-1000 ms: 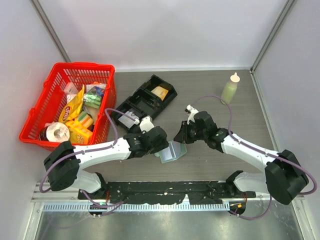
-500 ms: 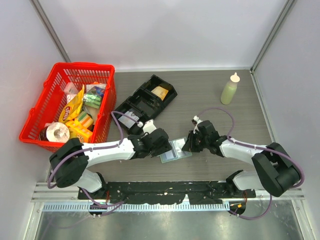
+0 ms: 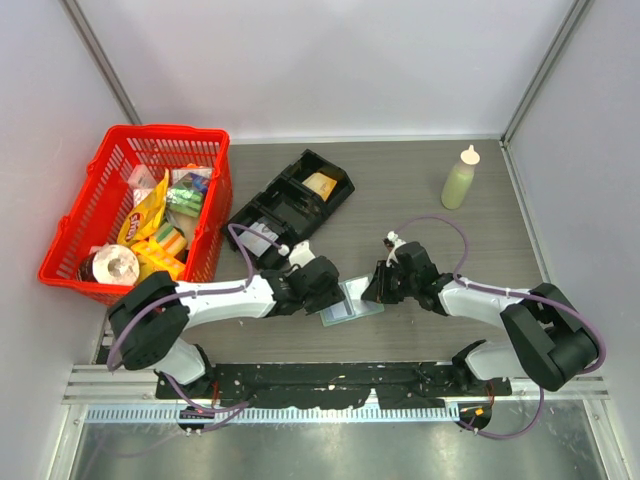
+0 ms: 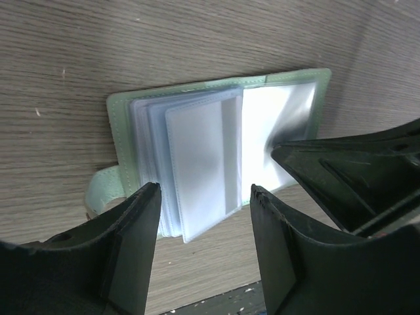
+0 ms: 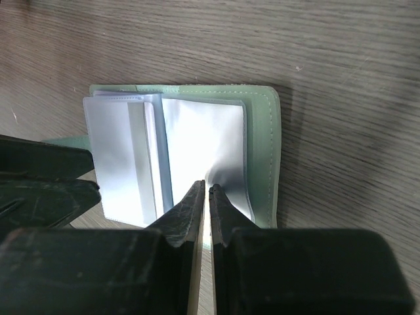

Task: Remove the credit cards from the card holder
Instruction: Remove the credit card from the card holder.

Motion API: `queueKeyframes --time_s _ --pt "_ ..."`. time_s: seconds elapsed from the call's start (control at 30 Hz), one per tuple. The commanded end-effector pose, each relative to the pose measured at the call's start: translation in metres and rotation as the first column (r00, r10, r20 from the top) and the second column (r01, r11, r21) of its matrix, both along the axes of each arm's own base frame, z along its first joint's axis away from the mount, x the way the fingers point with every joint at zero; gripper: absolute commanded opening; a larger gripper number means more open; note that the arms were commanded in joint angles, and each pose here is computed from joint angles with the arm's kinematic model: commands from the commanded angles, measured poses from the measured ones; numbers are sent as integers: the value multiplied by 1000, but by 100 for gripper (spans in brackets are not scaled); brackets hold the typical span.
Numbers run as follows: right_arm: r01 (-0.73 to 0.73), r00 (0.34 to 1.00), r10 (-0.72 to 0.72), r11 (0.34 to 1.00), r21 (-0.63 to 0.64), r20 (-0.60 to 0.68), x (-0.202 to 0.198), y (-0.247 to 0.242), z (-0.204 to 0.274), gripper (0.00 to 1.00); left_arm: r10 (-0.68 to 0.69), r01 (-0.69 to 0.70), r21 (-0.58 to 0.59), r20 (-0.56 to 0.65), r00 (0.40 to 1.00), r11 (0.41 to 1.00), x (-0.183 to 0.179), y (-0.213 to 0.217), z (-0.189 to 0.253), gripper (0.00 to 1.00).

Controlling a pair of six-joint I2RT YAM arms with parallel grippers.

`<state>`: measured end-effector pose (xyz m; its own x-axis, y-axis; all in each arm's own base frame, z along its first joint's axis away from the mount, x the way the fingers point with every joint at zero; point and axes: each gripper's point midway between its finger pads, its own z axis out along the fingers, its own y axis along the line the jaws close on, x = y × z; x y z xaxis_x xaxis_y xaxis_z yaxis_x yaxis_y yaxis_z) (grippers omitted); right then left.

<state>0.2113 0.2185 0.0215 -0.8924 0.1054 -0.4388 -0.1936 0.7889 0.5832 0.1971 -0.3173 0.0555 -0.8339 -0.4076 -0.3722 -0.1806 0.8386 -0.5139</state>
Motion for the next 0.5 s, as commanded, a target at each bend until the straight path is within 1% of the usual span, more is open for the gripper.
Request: queueKeyframes --time_s 0.0,0.47 --pt "17 1000 -17 999 -35 -7 -2 -7 -10 13 22 -22 -11 4 1000 1000 8 -5 3 59" --pt "19 1000 -19 999 -38 -19 -3 -8 -12 12 -15 15 -7 22 1000 1000 11 -13 15 54"
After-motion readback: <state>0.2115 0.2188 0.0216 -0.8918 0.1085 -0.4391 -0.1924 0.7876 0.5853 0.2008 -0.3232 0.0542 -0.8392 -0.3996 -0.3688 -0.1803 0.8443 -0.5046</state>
